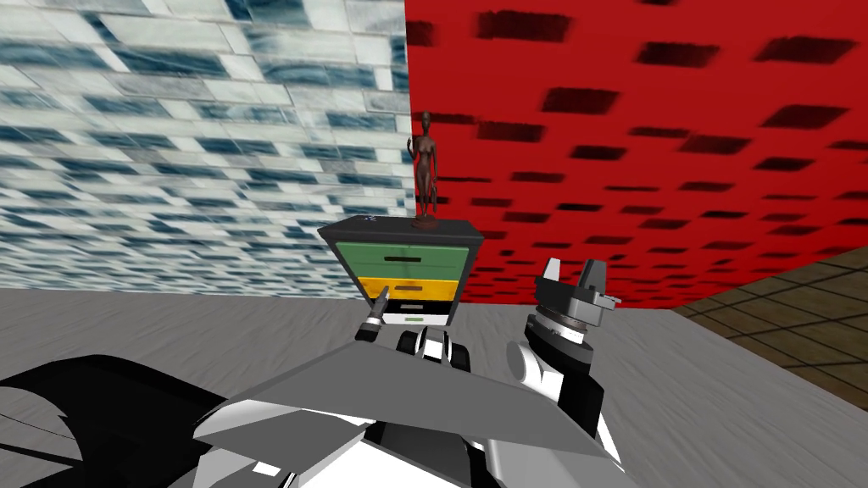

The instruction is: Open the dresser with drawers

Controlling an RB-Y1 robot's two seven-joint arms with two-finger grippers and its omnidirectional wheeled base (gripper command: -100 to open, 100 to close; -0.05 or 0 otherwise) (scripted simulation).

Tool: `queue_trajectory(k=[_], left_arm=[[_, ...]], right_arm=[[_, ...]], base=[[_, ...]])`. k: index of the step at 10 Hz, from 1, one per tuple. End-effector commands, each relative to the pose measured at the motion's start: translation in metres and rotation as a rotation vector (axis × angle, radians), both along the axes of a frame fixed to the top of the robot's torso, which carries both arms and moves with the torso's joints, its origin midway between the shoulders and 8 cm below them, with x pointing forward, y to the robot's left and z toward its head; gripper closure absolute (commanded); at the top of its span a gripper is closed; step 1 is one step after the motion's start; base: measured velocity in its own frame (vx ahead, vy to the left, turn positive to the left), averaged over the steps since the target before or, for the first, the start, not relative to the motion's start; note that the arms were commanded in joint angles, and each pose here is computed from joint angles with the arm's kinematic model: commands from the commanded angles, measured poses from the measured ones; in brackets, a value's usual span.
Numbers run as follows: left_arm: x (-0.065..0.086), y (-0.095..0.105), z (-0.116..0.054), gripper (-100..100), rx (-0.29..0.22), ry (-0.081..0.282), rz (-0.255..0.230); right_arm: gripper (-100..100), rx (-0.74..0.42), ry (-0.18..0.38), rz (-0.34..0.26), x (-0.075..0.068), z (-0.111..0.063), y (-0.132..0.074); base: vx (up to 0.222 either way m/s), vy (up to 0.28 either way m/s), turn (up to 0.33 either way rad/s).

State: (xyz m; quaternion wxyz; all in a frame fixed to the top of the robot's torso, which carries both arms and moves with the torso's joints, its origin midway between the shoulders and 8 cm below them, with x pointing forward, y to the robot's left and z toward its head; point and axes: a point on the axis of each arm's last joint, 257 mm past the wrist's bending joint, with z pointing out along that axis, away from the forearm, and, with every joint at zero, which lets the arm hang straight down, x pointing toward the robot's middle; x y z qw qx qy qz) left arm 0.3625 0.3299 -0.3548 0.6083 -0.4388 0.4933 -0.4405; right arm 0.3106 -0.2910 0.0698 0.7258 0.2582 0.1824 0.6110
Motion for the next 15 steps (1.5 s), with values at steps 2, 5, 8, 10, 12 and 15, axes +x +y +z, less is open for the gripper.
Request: queue_trajectory(k=[2,5,8,10,12,15], left_arm=[[-0.009,0.001,-0.02,-100,-0.01,0.029,0.01],[-0.013,0.001,-0.026,-100,-0.014,0.039,0.014],[-0.007,0.018,-0.02,-100,-0.011,0.038,-0.029],[-0.007,0.021,-0.02,-100,-0.009,0.038,-0.033],[-0.01,0.008,-0.024,100,-0.013,0.038,-0.005],[-0.003,0.01,-0.016,100,-0.011,0.026,-0.004]], right_arm=[[0,0.0,0.0,0.0,0.0,0.0,0.0],[0,0.0,0.0,0.0,0.0,0.0,0.0],[0,0.0,0.0,0.0,0.0,0.0,0.0],[0,0.0,0.0,0.0,0.0,0.0,0.0],[0,0.0,0.0,0.0,0.0,0.0,0.0],[0,0.0,0.0,0.0,0.0,0.0,0.0]], base=[[0.044,-0.082,0.014],[0.035,-0.06,0.009],[0.074,-0.077,0.137],[0.079,-0.075,0.074],[-0.063,0.072,-0.18],[-0.109,0.023,-0.053]])
